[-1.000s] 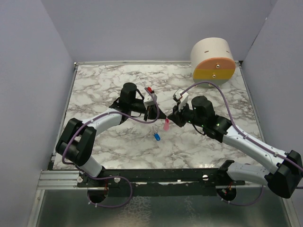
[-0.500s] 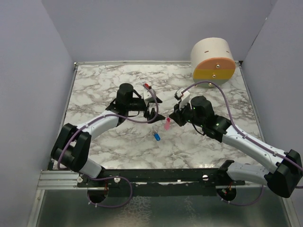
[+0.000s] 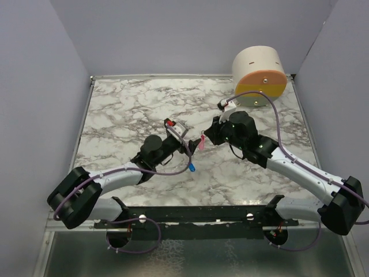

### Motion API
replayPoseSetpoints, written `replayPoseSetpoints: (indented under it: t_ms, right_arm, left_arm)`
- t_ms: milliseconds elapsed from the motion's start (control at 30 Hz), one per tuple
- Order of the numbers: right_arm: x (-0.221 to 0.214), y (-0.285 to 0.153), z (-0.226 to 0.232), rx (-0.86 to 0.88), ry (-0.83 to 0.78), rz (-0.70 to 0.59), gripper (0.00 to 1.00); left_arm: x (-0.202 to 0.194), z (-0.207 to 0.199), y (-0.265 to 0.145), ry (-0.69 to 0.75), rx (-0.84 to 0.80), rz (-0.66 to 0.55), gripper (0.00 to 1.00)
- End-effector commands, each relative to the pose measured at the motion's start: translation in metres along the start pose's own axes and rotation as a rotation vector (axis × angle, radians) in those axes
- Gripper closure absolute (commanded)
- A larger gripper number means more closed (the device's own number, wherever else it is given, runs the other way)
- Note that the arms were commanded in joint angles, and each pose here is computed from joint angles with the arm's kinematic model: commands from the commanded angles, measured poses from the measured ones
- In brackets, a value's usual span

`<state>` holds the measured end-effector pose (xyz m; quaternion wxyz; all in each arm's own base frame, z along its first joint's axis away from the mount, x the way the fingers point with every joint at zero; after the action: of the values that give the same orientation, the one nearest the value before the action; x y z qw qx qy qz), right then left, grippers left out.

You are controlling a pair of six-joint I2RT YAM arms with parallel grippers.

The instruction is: Put the keys on the keyring

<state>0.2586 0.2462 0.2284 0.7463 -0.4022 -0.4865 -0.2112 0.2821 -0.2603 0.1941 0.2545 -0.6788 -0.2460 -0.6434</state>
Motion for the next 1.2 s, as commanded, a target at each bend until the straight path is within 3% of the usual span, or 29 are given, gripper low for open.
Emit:
replayPoseSetpoints:
  t_ms: [0,267,400,633,833,1167]
  right_arm:
    - [0.028,0.007,0.008,-0.008,0.113,-0.075,0.99]
    - [0.039,0.009,0.009,-0.032,0.168,-0.08,1.0]
    - [0.041,0.007,0.008,-0.049,0.183,-0.084,0.99]
    - [0.038,0.012,0.006,-0.067,0.202,-0.07,0.99]
    - [0.038,0.018,0.007,-0.07,0.223,-0.066,0.99]
    - [0.037,0.03,0.012,-0.054,0.251,-0.046,0.99]
  left_arm:
    - [0.028,0.01,-0.012,0.084,0.285,-0.221,0.01]
    - [0.018,0.007,-0.014,0.173,0.389,-0.34,0.04]
    - [0.019,0.009,-0.017,0.192,0.44,-0.42,0.3]
    - [0.019,-0.006,-0.005,0.187,0.362,-0.434,0.58]
    - [0.023,-0.014,-0.007,0.176,0.316,-0.452,0.55]
    - [0.033,-0.022,-0.013,0.188,0.273,-0.483,0.32]
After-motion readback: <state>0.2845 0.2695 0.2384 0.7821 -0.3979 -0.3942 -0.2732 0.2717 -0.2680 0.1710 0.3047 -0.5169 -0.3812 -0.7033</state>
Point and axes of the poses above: each gripper's point midway between its finger pads, its own y axis out along the fingers, its own z axis along the line the jaws close on, x = y × z, the point moved 3 cm from there along -y, back along the fingers, and after that the axes turned 3 degrees about -y, right-handed, at the moved point
